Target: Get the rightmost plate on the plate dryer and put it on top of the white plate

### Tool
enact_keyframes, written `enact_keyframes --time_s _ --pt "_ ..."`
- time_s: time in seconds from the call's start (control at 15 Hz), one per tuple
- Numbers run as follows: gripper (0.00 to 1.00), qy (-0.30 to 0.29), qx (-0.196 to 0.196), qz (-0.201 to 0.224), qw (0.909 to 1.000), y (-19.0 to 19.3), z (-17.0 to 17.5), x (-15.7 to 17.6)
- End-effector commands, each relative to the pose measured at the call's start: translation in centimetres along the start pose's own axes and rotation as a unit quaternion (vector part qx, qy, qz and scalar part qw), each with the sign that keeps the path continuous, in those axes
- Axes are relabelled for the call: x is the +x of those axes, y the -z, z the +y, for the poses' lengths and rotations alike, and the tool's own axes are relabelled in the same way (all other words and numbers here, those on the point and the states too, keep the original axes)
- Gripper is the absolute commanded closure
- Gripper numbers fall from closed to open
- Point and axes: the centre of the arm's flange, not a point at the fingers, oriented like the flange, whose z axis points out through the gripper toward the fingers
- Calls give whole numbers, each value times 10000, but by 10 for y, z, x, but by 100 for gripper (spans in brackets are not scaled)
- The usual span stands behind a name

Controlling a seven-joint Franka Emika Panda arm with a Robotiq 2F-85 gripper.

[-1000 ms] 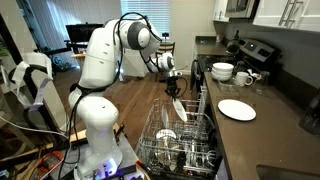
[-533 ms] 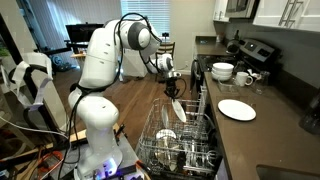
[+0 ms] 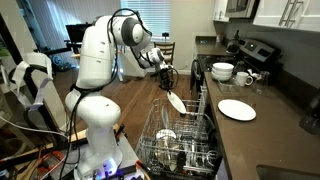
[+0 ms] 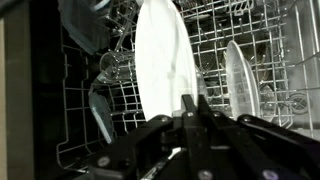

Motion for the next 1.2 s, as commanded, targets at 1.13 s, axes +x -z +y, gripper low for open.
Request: enact_keyframes --time_s 1.13 --pt "94 -1337 -2423 -219 9607 24 66 -49"
